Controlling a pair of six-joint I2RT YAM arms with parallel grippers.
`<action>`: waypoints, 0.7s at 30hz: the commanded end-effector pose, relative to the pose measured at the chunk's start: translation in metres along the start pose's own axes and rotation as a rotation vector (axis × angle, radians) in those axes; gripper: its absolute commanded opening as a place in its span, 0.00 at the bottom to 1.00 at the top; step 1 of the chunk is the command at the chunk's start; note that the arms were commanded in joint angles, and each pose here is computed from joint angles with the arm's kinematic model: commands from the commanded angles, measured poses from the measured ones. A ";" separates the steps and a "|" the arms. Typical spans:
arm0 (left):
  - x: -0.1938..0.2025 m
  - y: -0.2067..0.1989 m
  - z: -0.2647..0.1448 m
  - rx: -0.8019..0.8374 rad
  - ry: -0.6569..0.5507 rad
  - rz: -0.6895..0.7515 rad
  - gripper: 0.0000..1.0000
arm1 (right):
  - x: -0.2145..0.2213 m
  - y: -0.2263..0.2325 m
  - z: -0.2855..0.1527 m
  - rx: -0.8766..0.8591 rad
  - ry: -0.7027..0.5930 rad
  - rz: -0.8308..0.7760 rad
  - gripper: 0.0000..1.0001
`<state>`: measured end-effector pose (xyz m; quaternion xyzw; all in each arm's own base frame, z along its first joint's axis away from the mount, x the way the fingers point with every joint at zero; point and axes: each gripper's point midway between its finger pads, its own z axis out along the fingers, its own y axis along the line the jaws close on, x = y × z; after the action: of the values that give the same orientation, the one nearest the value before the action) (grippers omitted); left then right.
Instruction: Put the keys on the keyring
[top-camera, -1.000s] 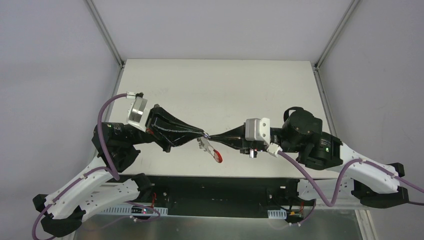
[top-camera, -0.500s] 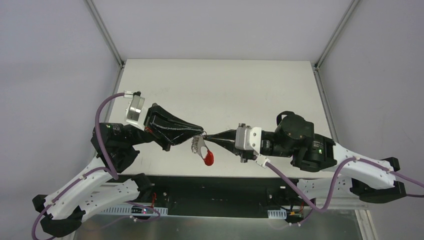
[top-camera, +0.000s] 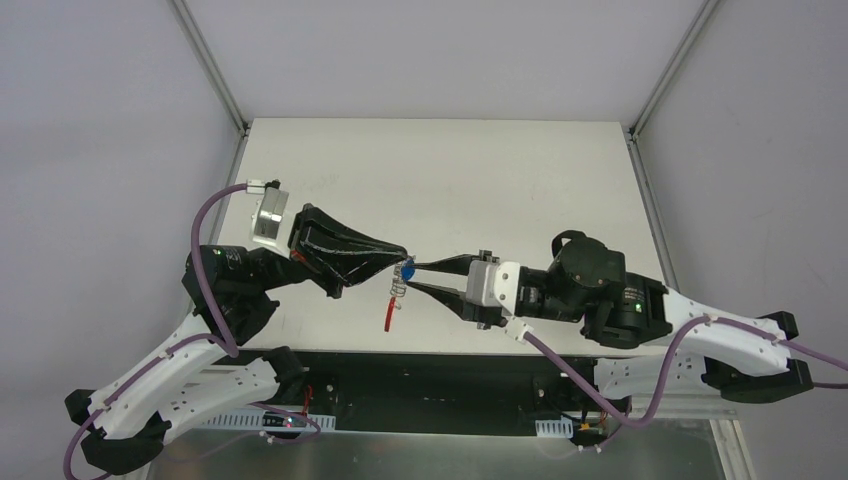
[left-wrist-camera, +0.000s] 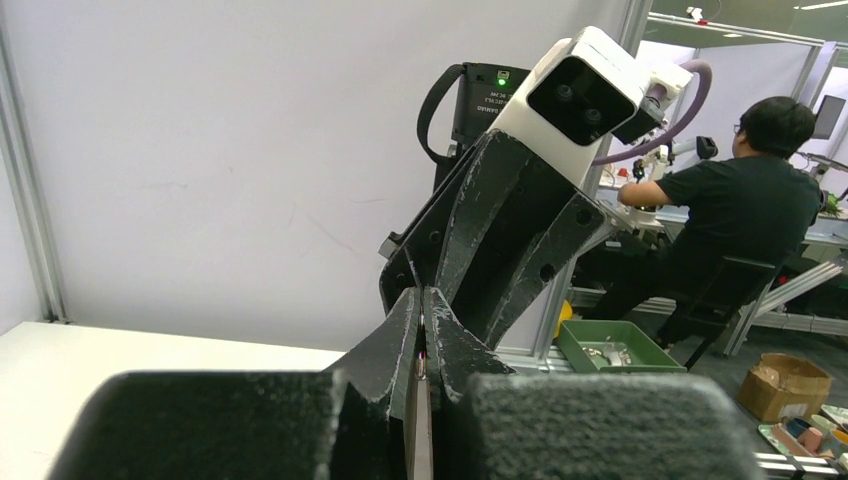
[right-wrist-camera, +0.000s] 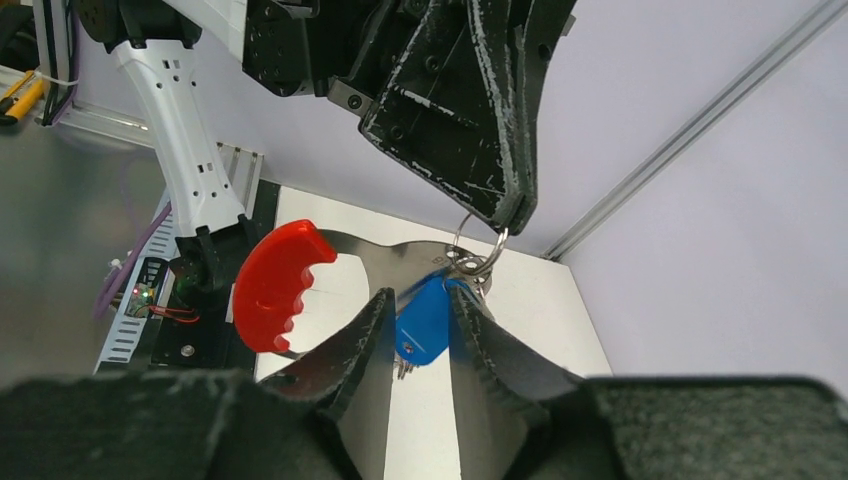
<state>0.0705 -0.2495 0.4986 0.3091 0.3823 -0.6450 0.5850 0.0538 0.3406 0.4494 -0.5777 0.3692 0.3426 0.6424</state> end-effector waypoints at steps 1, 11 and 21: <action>-0.017 -0.008 0.002 0.025 -0.061 0.045 0.00 | -0.024 -0.020 -0.015 0.095 -0.068 0.048 0.29; -0.018 -0.012 0.001 0.040 -0.061 0.046 0.00 | -0.038 -0.042 -0.021 0.193 -0.058 0.207 0.28; -0.020 -0.015 -0.001 0.047 -0.065 0.051 0.00 | -0.049 -0.027 -0.022 0.094 -0.005 0.358 0.20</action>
<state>0.0710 -0.2492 0.4991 0.3077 0.3822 -0.6447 0.5861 0.0606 0.3186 0.4960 -0.4788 0.4561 0.4052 0.6312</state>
